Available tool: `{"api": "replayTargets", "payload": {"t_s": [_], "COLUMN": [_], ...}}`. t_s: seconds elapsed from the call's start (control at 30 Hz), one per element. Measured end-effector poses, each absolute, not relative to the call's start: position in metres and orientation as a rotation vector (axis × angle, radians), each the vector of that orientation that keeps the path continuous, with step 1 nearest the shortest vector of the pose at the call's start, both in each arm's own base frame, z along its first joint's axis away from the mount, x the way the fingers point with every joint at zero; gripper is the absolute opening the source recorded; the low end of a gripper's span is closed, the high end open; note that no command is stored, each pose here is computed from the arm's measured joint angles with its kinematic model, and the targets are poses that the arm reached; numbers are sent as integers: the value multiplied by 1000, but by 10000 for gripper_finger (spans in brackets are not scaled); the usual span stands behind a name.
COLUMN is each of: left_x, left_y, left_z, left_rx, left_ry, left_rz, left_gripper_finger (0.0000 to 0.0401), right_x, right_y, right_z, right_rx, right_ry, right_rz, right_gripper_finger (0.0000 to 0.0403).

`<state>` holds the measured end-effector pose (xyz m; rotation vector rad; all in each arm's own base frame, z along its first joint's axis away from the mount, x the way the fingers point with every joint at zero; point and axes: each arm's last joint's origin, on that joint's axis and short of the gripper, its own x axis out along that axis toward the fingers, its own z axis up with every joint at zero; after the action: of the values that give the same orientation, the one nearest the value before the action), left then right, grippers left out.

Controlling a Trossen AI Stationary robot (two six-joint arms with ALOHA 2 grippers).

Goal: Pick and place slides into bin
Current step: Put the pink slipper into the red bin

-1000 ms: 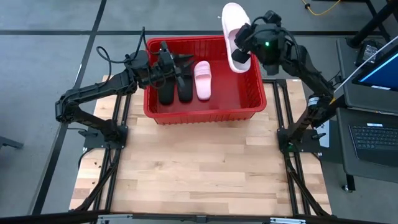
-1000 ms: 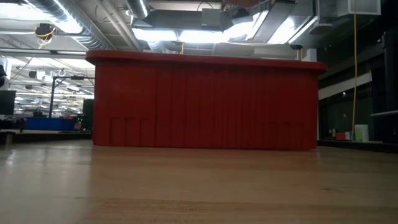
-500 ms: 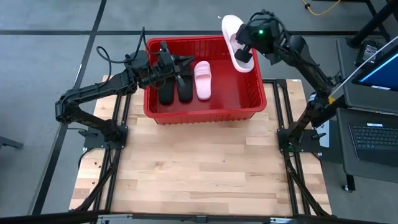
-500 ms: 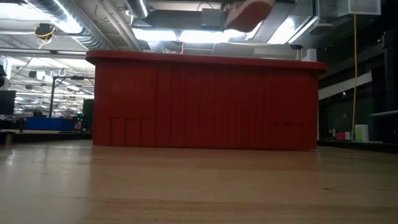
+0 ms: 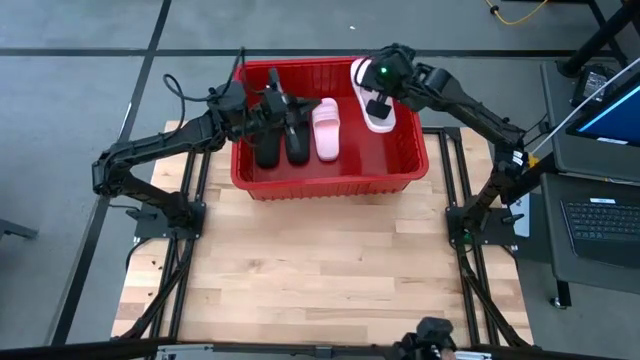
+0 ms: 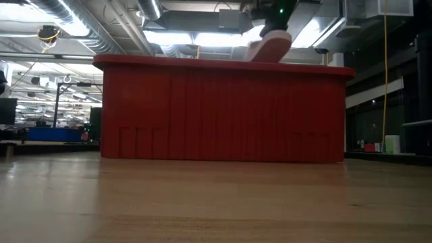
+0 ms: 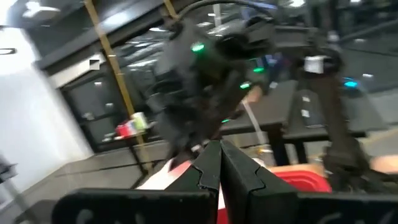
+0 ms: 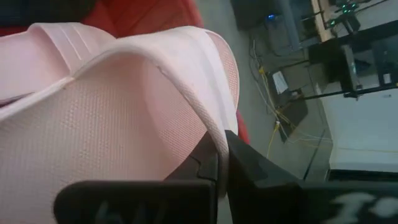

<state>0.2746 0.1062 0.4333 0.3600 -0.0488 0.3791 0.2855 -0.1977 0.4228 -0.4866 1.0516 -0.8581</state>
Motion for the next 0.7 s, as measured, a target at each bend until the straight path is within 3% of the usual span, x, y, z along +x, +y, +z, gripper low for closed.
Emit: {"api": "replayTargets", "payload": {"t_s": [0.7], "left_x": [266], "left_y": [162], "left_z": [416], "left_rx": [314], "left_ry": [13], "left_rz": [358], "left_gripper_finger": [2], "right_x": [303], "right_y": [-211], "right_z": [330], "right_rx": [-387], "right_ry": [1083], "right_rz": [-883], "right_gripper_finger": [12]}}
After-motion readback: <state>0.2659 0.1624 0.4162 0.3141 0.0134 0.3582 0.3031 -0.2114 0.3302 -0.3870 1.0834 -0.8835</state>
